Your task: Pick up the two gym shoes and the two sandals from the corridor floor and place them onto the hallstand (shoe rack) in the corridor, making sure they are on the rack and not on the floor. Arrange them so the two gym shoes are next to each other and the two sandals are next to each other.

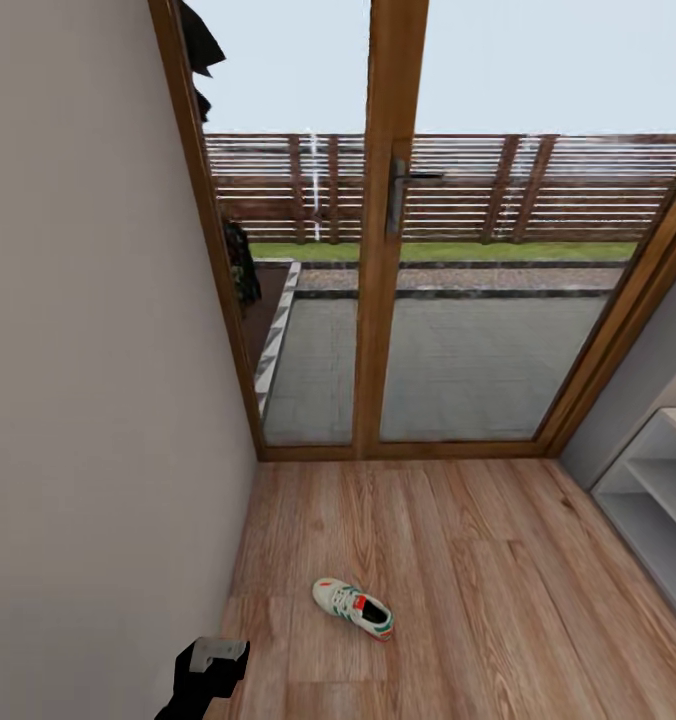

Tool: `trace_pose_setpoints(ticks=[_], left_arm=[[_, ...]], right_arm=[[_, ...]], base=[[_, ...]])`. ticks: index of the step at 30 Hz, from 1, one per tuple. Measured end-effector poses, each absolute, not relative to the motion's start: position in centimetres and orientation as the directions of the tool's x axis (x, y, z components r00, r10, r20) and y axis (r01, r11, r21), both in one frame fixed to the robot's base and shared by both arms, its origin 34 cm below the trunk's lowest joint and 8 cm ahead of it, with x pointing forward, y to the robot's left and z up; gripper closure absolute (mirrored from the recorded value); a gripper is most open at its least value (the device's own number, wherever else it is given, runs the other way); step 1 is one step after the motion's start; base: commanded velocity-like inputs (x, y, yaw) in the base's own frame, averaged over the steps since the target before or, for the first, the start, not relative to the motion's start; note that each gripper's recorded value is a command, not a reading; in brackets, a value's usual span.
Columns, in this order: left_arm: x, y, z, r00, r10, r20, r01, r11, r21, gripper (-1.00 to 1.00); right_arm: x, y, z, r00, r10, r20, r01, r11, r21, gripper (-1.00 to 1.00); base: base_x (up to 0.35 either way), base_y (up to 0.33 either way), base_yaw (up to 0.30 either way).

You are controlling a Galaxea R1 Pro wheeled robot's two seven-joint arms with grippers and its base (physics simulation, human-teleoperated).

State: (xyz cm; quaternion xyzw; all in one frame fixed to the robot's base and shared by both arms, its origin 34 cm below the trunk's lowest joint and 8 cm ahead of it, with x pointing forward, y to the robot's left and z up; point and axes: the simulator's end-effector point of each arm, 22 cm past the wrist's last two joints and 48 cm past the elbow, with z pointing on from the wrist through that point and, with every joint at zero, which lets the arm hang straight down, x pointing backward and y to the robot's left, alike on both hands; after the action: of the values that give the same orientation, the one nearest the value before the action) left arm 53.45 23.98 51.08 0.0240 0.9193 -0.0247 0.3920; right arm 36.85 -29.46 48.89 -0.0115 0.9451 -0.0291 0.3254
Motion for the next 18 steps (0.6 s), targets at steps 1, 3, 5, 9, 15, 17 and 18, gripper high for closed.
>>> trace_pose_setpoints(ticks=[1,3,5,9,15,17,18], left_arm=[[53.47,23.98,51.09,-0.691,0.025,-0.722,0.064,0.998,-0.027,-1.00],[53.49,23.97,51.10,-0.691,0.025,-0.722,0.064,0.998,-0.027,-1.00],[53.49,23.96,51.11,-0.691,0.025,-0.723,0.064,0.998,-0.027,-1.00],[53.48,23.95,51.11,-0.691,0.025,-0.723,0.064,0.998,-0.027,-1.00],[53.46,23.95,51.09,-0.691,0.025,-0.723,0.065,0.998,-0.027,-1.00],[53.45,23.95,51.08,-0.691,0.025,-0.723,0.065,0.998,-0.028,-1.00],[53.45,23.95,51.08,-0.691,0.025,-0.722,0.065,0.998,-0.028,-1.00]], right_arm=[[36.84,-29.46,48.89,-0.788,-0.041,-0.614,-0.003,0.998,-0.063,-1.00],[36.84,-29.46,48.90,-0.788,-0.041,-0.614,-0.003,0.998,-0.063,-1.00],[36.84,-29.46,48.90,-0.788,-0.041,-0.615,-0.003,0.998,-0.063,-1.00],[36.85,-29.46,48.90,-0.788,-0.041,-0.615,-0.003,0.998,-0.063,-1.00],[36.84,-29.46,48.88,-0.788,-0.041,-0.614,-0.003,0.998,-0.063,-1.00],[36.84,-29.46,48.88,-0.788,-0.041,-0.614,-0.003,0.998,-0.063,-1.00],[36.84,-29.46,48.88,-0.788,-0.041,-0.614,-0.003,0.998,-0.063,-1.00]], base=[[0.146,0.000,0.000],[0.185,0.000,0.000],[0.261,0.000,0.000],[0.226,0.000,0.000],[0.094,0.000,0.000],[0.018,0.000,0.000],[0.013,0.000,0.000]])
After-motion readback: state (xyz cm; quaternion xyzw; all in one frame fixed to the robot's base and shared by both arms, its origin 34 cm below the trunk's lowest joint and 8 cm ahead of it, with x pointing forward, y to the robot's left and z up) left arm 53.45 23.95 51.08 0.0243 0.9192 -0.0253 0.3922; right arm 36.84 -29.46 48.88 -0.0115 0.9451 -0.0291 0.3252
